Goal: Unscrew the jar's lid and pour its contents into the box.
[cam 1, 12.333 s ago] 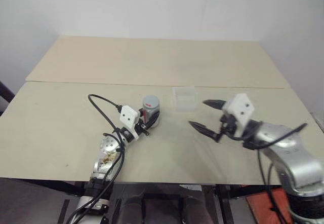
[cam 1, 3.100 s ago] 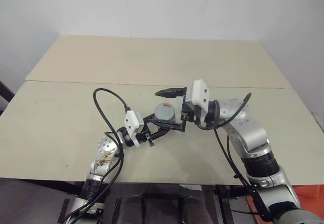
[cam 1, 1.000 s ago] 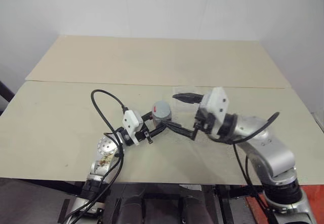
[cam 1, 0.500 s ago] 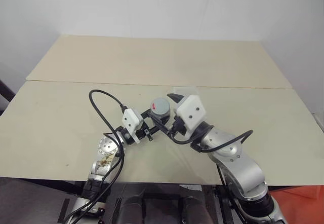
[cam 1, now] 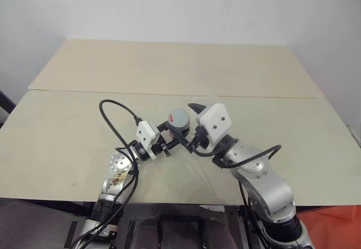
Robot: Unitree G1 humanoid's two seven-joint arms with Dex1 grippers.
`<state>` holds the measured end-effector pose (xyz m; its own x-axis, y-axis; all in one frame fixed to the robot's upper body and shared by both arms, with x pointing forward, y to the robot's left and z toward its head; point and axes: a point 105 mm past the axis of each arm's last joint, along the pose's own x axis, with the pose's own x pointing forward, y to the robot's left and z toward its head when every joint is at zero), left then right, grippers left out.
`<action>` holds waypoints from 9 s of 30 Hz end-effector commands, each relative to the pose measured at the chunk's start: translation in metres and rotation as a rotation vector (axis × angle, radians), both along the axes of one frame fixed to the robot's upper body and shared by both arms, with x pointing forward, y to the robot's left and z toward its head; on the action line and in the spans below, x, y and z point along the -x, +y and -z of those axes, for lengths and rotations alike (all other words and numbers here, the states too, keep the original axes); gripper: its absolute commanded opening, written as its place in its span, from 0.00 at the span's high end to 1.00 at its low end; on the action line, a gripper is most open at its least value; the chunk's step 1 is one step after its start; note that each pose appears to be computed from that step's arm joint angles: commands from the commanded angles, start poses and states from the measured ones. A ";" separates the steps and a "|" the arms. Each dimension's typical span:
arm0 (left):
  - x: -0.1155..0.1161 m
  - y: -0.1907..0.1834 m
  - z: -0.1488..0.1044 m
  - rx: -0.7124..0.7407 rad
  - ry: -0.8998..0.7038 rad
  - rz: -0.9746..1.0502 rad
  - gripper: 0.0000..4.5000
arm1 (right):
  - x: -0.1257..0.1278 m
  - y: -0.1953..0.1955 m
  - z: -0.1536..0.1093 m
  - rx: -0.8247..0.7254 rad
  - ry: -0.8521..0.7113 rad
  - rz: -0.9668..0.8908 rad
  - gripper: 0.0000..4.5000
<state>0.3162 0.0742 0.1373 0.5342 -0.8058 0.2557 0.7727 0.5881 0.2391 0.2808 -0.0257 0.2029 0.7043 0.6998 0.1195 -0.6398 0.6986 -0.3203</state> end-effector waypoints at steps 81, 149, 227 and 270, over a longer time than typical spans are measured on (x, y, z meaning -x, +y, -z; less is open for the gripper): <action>-0.045 0.004 -0.015 -0.134 -0.001 -0.046 0.57 | -0.026 -0.154 0.111 0.265 0.511 0.522 0.01; -0.146 -0.049 -0.102 -0.358 -0.141 -0.341 0.57 | -0.016 -0.119 0.029 0.141 0.187 0.540 0.01; 0.017 0.054 -0.008 0.037 0.074 -0.290 0.01 | -0.025 -0.122 0.038 0.330 0.132 0.363 0.00; 0.082 0.122 -0.039 -0.119 0.225 -0.407 0.01 | 0.017 -0.173 0.027 0.583 0.194 -0.242 0.00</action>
